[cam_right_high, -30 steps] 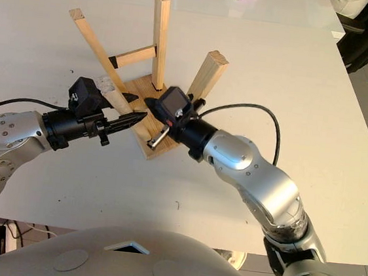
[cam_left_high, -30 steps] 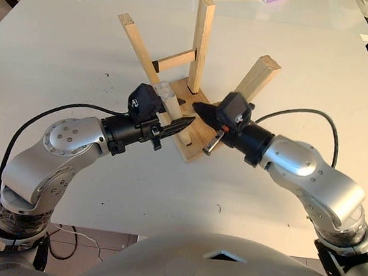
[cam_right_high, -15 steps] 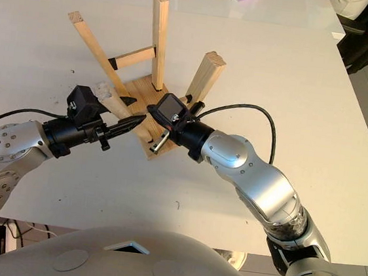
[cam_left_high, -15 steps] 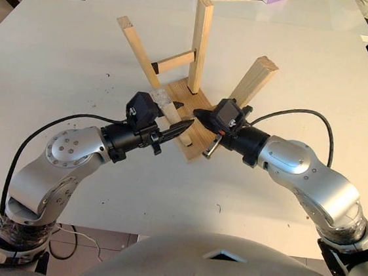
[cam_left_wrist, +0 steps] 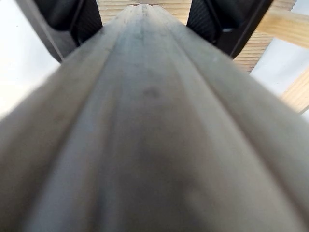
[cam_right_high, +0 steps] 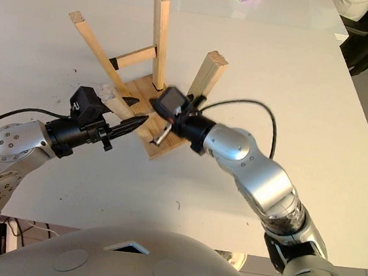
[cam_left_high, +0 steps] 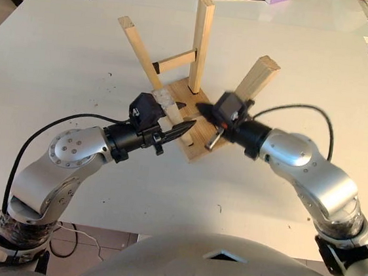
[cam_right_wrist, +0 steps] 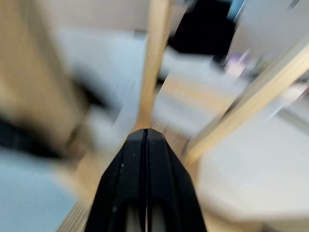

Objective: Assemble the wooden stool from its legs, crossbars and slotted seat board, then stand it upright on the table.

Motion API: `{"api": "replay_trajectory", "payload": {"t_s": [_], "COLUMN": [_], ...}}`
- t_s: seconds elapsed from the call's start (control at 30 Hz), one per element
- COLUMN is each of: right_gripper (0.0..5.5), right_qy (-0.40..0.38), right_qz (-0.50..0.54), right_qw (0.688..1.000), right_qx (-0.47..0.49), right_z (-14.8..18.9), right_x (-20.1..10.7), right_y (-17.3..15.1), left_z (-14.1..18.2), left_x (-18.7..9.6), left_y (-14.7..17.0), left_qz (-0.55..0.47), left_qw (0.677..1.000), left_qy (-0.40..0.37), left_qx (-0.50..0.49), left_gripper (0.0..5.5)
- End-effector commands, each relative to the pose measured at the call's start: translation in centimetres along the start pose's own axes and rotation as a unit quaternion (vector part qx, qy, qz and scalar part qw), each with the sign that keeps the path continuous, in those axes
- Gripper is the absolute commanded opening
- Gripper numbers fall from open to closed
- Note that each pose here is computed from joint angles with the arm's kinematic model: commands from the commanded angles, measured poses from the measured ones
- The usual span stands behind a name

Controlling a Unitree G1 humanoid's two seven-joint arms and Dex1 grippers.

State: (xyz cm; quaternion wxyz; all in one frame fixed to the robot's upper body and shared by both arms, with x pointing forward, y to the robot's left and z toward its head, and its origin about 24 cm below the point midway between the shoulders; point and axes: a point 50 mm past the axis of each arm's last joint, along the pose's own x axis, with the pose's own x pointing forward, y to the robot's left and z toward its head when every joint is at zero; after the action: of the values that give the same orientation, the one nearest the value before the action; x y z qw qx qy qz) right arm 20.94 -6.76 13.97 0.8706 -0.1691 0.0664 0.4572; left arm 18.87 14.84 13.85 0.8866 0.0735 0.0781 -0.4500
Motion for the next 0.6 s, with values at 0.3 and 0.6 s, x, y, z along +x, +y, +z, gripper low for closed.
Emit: {"api": "replay_trajectory", "payload": {"t_s": [0.3, 0.6], "right_gripper": [0.00, 0.00], "right_qy": [-0.307, -0.062], "right_qz": [-0.082, -0.327], "right_qw": [0.943, 0.942], "right_qx": [0.094, 0.029], "right_z": [9.1, 0.8], "right_x": [-5.5, -10.1], "right_y": [-7.7, -18.2], "left_z": [-3.3, -3.4], "left_x": [-0.3, -1.5], "left_y": [0.7, 1.9], "left_qz": [-0.021, -0.093], "left_qw": [0.989, 0.987], "left_qy": [0.136, 0.125], "left_qx": [-0.054, -0.025], "left_gripper": [2.04, 2.04]}}
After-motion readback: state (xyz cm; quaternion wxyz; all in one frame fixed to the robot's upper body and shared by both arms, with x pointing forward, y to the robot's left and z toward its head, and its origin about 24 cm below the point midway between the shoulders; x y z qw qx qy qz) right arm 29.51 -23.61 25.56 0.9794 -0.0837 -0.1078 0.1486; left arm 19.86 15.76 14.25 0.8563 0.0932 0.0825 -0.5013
